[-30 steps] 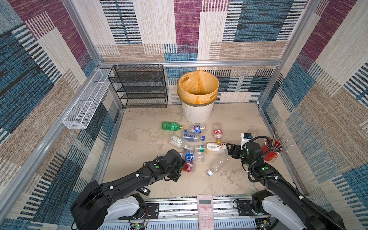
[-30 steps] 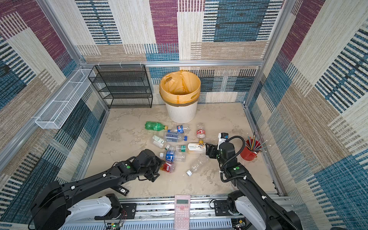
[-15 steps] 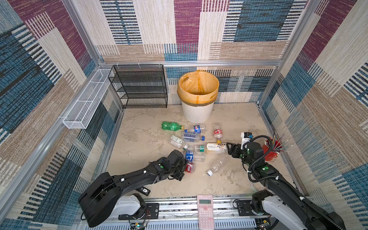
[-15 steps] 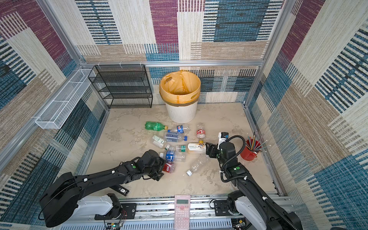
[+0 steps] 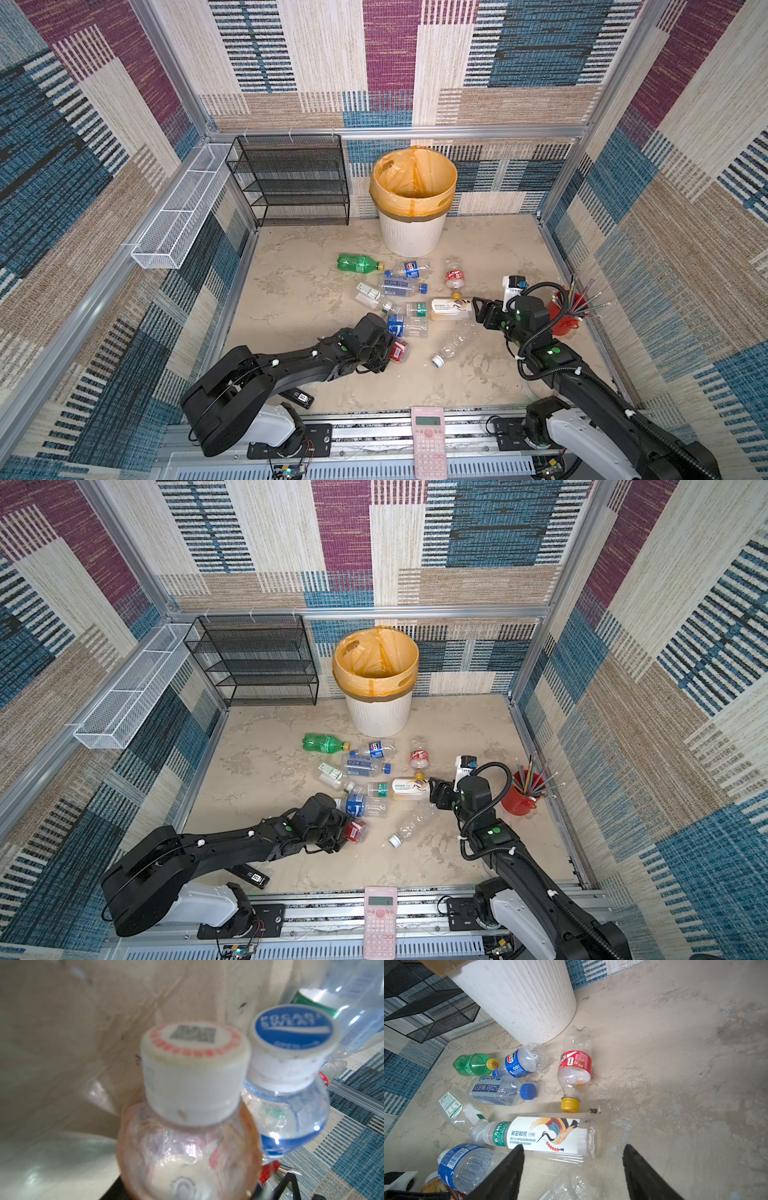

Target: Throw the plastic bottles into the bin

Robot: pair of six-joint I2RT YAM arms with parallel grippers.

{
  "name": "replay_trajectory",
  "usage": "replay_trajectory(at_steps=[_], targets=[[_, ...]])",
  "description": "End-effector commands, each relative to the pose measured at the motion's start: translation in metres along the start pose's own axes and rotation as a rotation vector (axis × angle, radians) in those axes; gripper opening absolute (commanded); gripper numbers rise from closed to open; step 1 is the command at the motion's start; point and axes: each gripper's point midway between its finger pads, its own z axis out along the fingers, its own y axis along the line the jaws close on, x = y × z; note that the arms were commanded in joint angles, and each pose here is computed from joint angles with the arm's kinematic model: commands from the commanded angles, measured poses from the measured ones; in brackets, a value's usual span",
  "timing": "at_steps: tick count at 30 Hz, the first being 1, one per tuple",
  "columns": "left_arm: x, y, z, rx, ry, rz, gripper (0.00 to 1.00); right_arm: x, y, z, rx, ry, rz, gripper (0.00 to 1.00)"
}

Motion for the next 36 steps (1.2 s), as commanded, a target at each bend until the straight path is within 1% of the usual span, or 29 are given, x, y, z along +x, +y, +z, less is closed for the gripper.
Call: replay_trajectory(at_steps=[1,4,9,12,14,17,19,20,21,23,27,30,32,36], targets=[[-0.006,0.011,-0.003,-0.048,-0.024,0.064,0.52,-0.005,0.001,-0.001,0.003,-0.018,-0.011,0.76],[-0.01,0.007,-0.015,-0.063,-0.063,0.158,0.5,-0.007,0.002,-0.001,-0.002,-0.024,-0.013,0.75],[-0.024,-0.004,-0.045,-0.072,-0.163,0.353,0.5,-0.011,0.005,0.0,-0.017,-0.039,-0.015,0.75],[-0.034,-0.011,-0.059,-0.047,-0.231,0.478,0.5,-0.012,0.006,0.002,-0.024,-0.045,-0.017,0.75],[-0.037,-0.02,-0.066,-0.003,-0.264,0.574,0.51,-0.012,0.007,0.003,-0.026,-0.048,-0.02,0.75],[-0.036,-0.045,-0.072,0.135,-0.313,0.772,0.52,-0.014,0.007,0.005,-0.032,-0.065,-0.035,0.74],[-0.022,-0.069,-0.08,0.286,-0.34,0.998,0.52,-0.014,0.007,0.005,-0.034,-0.077,-0.05,0.74],[-0.021,-0.076,-0.085,0.326,-0.372,1.074,0.51,-0.015,0.007,0.005,-0.035,-0.085,-0.055,0.73],[-0.019,-0.083,-0.091,0.37,-0.414,1.164,0.48,-0.016,0.007,0.004,-0.036,-0.093,-0.065,0.73],[-0.018,-0.092,-0.101,0.425,-0.503,1.314,0.49,-0.019,0.008,0.002,-0.041,-0.112,-0.078,0.72],[-0.028,-0.1,-0.123,0.477,-0.745,1.531,0.55,-0.025,0.01,-0.002,-0.049,-0.152,-0.103,0.71],[-0.035,-0.105,-0.133,0.496,-0.881,1.634,0.57,-0.028,0.011,-0.002,-0.054,-0.169,-0.111,0.7],[-0.04,-0.107,-0.135,0.512,-0.924,1.661,0.58,-0.03,0.012,-0.001,-0.057,-0.175,-0.114,0.7],[-0.042,-0.114,-0.145,0.63,-0.979,1.674,0.59,-0.029,0.012,0.003,-0.056,-0.168,-0.115,0.7]])
